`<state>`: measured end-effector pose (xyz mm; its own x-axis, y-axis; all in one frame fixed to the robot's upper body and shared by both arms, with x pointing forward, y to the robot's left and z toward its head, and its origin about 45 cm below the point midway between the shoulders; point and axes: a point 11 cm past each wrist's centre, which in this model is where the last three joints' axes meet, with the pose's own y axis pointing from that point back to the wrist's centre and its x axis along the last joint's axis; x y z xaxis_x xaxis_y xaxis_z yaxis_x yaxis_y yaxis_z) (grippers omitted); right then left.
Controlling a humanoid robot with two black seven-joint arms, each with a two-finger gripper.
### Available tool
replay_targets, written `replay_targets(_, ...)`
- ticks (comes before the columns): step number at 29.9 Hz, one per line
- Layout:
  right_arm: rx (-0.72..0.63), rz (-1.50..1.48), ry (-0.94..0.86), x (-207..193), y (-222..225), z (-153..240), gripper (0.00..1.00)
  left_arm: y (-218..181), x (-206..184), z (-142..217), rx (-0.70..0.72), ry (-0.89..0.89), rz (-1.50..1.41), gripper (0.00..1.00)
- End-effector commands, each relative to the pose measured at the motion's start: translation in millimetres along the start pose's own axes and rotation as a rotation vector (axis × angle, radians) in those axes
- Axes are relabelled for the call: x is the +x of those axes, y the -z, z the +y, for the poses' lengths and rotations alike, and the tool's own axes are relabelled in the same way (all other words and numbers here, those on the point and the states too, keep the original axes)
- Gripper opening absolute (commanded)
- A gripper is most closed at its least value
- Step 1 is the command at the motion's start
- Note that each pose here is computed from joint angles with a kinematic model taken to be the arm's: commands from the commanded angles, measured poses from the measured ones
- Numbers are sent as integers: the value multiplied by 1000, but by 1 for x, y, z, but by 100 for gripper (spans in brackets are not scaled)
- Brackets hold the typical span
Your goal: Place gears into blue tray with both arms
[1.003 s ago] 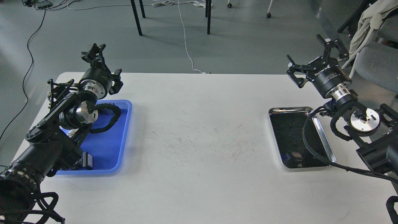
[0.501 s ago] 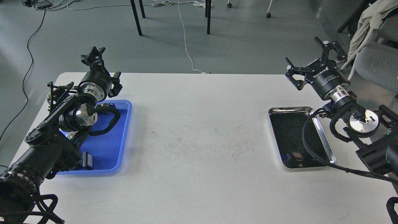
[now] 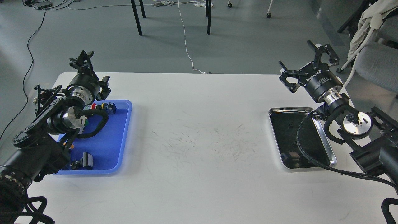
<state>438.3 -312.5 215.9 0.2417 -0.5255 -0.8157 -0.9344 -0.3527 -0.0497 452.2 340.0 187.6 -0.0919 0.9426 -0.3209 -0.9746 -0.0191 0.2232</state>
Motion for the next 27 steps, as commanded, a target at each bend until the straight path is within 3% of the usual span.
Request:
replay_targets(1, -3, 2, -6, 2, 1, 2, 99, 2, 3, 1, 6, -1, -4, 98)
replay_targets(15, -72, 219, -62, 14, 45, 30, 99, -5, 7, 6, -11, 15, -16, 98)
replay_targets(27, -312, 563, -5, -23, 61, 22, 99, -6, 4, 5, -9, 20, -23, 98)
